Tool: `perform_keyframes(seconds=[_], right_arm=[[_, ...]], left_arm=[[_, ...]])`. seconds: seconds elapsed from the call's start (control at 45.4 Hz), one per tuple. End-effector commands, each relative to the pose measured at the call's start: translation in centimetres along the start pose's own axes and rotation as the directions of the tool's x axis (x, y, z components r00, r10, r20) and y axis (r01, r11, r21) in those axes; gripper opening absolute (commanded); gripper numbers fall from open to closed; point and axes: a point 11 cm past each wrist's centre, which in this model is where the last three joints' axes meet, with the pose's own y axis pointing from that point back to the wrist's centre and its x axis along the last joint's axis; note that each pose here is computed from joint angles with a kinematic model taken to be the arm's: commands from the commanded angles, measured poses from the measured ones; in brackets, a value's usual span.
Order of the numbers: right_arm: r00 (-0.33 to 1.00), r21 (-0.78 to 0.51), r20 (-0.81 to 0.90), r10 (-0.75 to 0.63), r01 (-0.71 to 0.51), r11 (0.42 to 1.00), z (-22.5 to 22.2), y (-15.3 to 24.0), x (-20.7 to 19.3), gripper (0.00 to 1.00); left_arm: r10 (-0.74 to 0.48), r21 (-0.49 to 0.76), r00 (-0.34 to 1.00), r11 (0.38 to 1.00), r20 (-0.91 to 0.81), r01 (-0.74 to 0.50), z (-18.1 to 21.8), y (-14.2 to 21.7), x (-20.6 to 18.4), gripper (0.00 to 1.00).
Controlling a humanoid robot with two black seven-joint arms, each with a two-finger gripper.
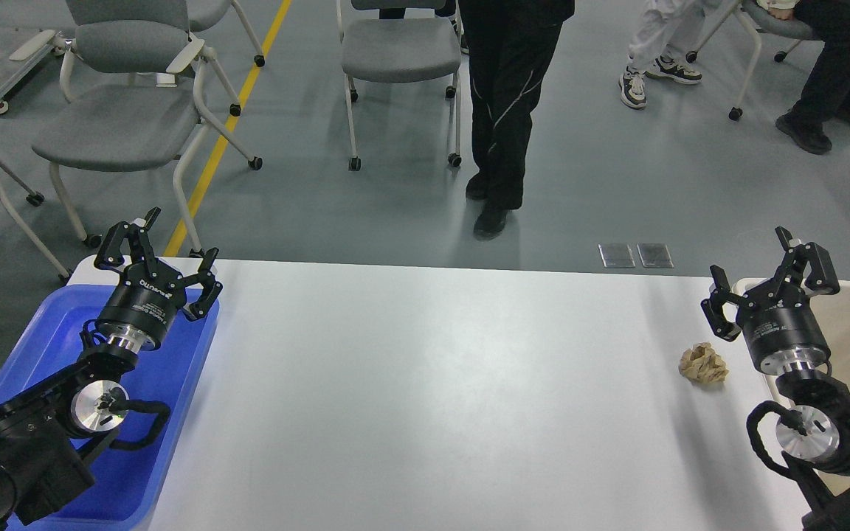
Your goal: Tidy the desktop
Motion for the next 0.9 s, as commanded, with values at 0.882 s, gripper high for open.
perform_keyframes(seconds=[0.882], right_arm=[[0.999, -0.016, -0.037, 0.007, -0.008, 1.000, -0.87, -0.21, 0.81, 1.00]], left_arm=[[-0.001, 0.001, 1.000, 1.000, 0.001, 0.001, -0.04, 0.02, -0.01, 0.98]])
